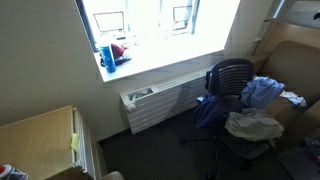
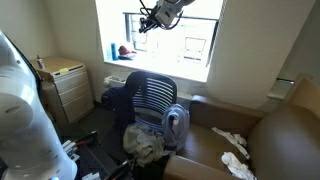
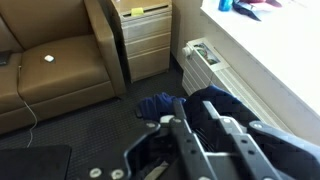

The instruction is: Remove the t-shirt from the couch and put it on the chair then remove the two clothes from the armrests of the chair and put them on the couch

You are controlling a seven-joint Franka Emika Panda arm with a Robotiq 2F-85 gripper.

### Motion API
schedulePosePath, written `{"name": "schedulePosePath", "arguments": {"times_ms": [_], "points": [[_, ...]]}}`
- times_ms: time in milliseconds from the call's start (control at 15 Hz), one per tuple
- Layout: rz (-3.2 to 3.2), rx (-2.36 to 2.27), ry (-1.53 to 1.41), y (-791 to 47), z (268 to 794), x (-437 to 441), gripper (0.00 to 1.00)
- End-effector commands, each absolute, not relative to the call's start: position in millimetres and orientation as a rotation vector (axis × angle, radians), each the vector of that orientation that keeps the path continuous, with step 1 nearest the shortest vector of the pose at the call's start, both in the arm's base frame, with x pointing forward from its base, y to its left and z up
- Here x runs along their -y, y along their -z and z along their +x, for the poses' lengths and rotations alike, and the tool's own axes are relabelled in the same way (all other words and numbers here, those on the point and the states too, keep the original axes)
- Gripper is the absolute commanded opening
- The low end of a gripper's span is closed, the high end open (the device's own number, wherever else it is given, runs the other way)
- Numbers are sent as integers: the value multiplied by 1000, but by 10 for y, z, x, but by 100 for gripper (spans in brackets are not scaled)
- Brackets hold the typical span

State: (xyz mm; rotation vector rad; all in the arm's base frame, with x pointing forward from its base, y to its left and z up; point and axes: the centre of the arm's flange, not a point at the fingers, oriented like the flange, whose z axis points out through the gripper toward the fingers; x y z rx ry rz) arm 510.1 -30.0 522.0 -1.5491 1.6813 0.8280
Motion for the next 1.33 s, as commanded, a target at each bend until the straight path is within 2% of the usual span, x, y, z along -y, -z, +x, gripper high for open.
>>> {"name": "schedulePosePath", "arguments": {"times_ms": [0, 267, 333, 400, 467, 867, 1000, 1067, 1267], "points": [[-1549, -1681, -828, -5220, 5101, 300, 26], [-1549, -1681, -828, -5220, 5101, 301, 26], [-1549, -1681, -828, -5220, 5101, 301, 51], [-1533, -1684, -710, -5390, 5036, 311, 52], [-1516, -1726, -634, -5340, 4992, 345, 58], [-1567, -2098, -383, -3985, 4772, 487, 98], [-1522, -2235, -404, -3716, 4719, 496, 100], [-1560, -2133, -402, -3935, 4809, 567, 100], [-1561, -2153, -408, -3845, 4801, 543, 100]]}}
